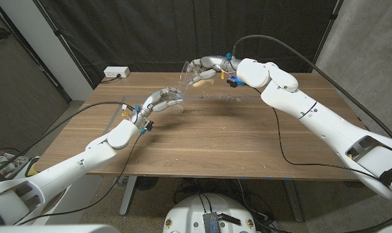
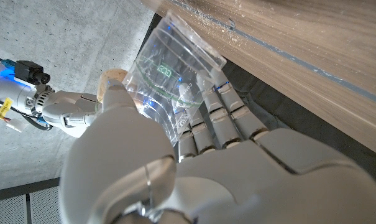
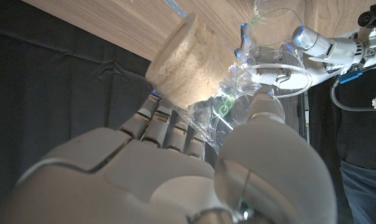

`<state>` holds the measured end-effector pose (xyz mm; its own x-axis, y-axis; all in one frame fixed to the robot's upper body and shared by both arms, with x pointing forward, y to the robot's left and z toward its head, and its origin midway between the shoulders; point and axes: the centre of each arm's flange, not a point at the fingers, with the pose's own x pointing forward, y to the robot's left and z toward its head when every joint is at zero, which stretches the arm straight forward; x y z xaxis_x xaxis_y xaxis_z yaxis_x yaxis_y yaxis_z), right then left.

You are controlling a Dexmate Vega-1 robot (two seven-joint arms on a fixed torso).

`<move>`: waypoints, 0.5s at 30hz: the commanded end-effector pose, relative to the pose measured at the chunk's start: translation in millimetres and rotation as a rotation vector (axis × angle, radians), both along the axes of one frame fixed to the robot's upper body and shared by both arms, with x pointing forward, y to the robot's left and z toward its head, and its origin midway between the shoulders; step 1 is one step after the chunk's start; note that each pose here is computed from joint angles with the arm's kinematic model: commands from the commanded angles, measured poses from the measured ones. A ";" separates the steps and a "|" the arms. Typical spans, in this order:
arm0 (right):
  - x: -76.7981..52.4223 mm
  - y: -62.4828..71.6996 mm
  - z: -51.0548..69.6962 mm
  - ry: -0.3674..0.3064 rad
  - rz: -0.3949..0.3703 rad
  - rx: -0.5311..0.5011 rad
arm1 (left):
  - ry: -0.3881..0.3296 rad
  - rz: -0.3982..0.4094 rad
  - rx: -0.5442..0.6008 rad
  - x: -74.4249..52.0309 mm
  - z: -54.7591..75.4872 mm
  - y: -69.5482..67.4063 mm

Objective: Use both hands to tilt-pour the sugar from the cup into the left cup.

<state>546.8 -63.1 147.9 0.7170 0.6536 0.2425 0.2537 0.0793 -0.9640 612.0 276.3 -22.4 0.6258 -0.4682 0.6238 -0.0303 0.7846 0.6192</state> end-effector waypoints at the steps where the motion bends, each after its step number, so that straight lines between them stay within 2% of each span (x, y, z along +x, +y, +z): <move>1: 0.6 11.5 0.8 -0.037 -0.050 -0.056 | 0.012 -0.030 -0.003 15.8 0.8 -1.6; 15: -3.4 21.5 0.0 -0.078 -0.115 -0.125 | 0.012 -0.042 -0.002 20.2 1.0 -1.7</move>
<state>545.9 -48.9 147.8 0.7482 0.6235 0.2267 0.2994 -0.0124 -0.9541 627.5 275.2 -21.5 0.6178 -0.4849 0.6191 -0.0005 0.7870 0.6169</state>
